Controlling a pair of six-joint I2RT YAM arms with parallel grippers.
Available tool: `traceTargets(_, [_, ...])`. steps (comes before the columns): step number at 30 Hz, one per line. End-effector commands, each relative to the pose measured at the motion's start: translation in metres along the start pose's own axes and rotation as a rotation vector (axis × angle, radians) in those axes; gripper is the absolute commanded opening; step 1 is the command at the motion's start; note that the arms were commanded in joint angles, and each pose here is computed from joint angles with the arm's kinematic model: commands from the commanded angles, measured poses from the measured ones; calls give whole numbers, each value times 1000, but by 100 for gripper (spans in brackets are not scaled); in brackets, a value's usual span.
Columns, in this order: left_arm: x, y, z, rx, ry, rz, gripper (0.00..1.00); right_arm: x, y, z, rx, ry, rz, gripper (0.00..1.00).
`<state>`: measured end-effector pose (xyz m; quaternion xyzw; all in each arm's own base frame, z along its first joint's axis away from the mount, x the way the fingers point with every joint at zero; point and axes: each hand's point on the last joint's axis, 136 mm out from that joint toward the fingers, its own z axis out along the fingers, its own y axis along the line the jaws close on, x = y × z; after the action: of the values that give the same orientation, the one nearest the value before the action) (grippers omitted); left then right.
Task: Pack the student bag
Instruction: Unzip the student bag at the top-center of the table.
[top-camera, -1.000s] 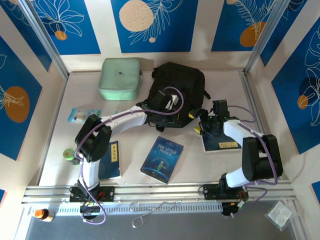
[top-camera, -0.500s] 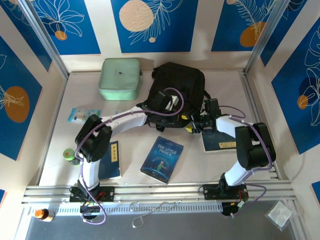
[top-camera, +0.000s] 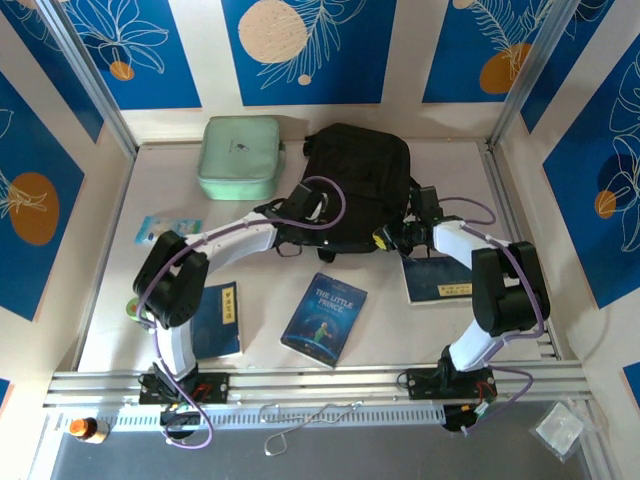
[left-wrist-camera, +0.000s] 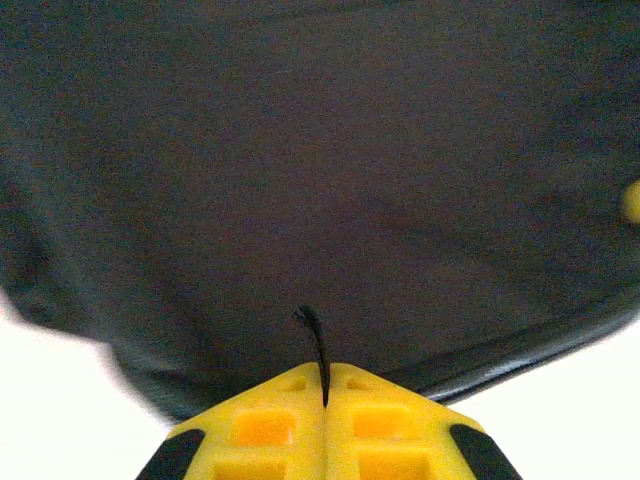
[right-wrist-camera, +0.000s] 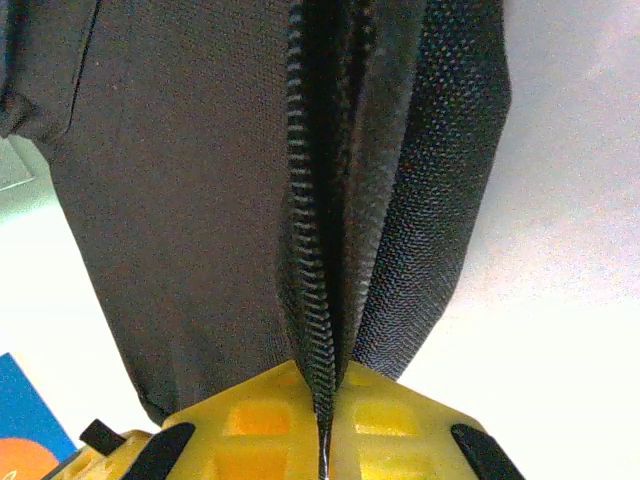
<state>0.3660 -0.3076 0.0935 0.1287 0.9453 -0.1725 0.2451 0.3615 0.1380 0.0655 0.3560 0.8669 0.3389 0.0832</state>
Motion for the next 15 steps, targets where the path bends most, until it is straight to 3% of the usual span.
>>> traceTargets(1, [12, 34, -10, -88, 35, -6, 0, -20, -7, -4, 56, -60, -30, 7])
traceTargets(5, [15, 35, -7, -62, 44, 7, 0, -29, 3, -3, 42, -66, -80, 7])
traceTargets(10, [4, -12, -13, 126, 5, 72, 0, -43, 22, 5, -26, -21, -152, 7])
traceTargets(15, [2, -52, -15, 213, -6, 134, 0, -62, 20, -2, -18, -59, -163, 9])
